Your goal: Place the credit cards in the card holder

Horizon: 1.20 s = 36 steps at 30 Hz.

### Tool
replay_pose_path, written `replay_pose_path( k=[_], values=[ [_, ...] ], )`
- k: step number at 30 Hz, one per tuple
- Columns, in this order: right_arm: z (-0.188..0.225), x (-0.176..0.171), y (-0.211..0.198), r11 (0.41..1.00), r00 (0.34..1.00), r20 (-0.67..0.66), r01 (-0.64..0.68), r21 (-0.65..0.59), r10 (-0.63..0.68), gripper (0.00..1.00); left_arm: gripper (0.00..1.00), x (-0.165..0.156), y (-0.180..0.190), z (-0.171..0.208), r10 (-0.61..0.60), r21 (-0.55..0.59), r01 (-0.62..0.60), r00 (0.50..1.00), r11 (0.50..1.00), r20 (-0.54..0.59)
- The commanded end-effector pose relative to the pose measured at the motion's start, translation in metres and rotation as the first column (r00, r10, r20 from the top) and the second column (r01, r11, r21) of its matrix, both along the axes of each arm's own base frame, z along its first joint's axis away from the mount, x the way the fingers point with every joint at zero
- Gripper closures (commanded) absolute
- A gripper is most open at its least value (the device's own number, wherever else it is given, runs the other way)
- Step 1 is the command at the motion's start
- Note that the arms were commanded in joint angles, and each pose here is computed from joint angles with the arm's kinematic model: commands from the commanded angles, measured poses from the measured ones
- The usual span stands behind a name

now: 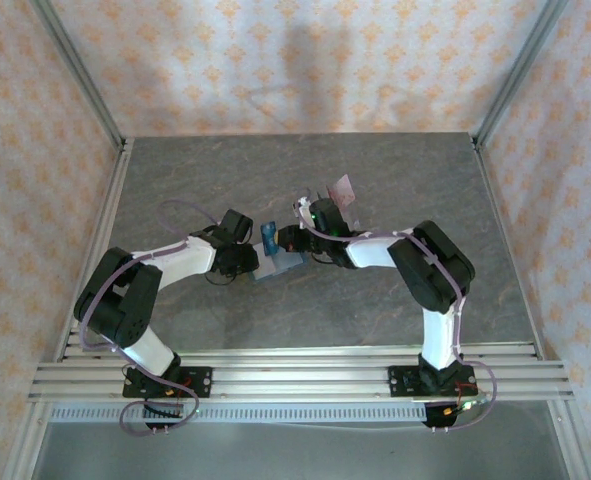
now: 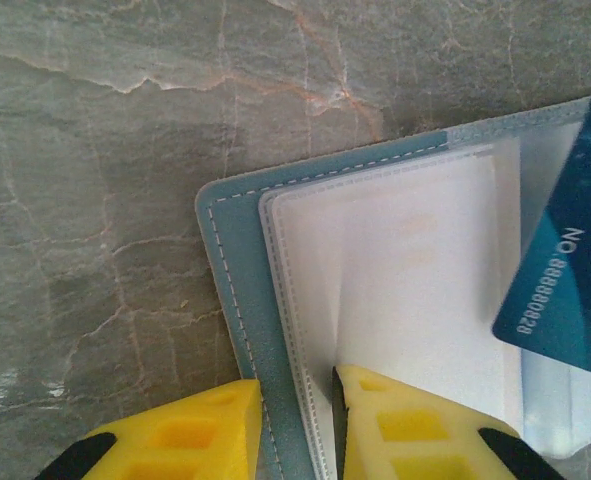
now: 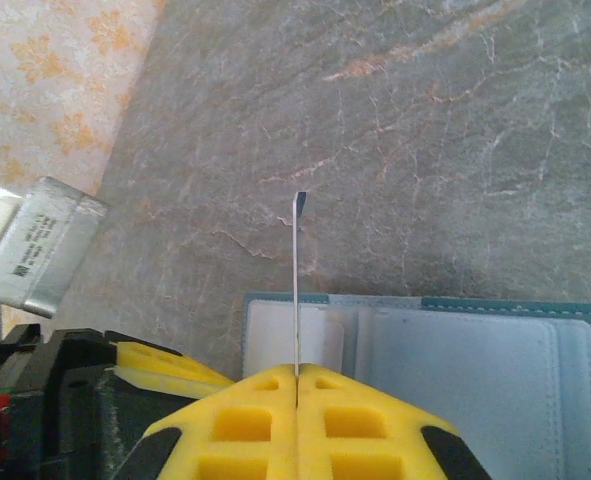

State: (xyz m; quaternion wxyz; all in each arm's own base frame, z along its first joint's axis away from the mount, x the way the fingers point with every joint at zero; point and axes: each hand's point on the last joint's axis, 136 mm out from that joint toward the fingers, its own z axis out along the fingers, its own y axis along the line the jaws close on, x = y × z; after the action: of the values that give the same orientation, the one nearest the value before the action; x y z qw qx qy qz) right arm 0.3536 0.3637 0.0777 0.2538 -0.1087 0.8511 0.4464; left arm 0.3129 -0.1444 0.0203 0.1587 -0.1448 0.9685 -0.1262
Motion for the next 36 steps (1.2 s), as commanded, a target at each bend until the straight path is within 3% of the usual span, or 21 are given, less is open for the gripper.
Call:
replay_pose_path(
  k=[1, 36],
  values=[
    [-0.001, 0.002, 0.001, 1.000, 1.000, 0.015, -0.006, 0.015, 0.005, 1.00, 0.74, -0.022, 0.018, -0.020, 0.016, 0.067, -0.010, 0.996, 0.998, -0.087],
    [-0.010, 0.004, -0.003, 0.999, 1.000, -0.026, -0.010, 0.041, 0.011, 1.00, 0.74, -0.023, 0.016, -0.022, 0.021, 0.062, -0.015, 0.995, 0.998, -0.097]
  ],
)
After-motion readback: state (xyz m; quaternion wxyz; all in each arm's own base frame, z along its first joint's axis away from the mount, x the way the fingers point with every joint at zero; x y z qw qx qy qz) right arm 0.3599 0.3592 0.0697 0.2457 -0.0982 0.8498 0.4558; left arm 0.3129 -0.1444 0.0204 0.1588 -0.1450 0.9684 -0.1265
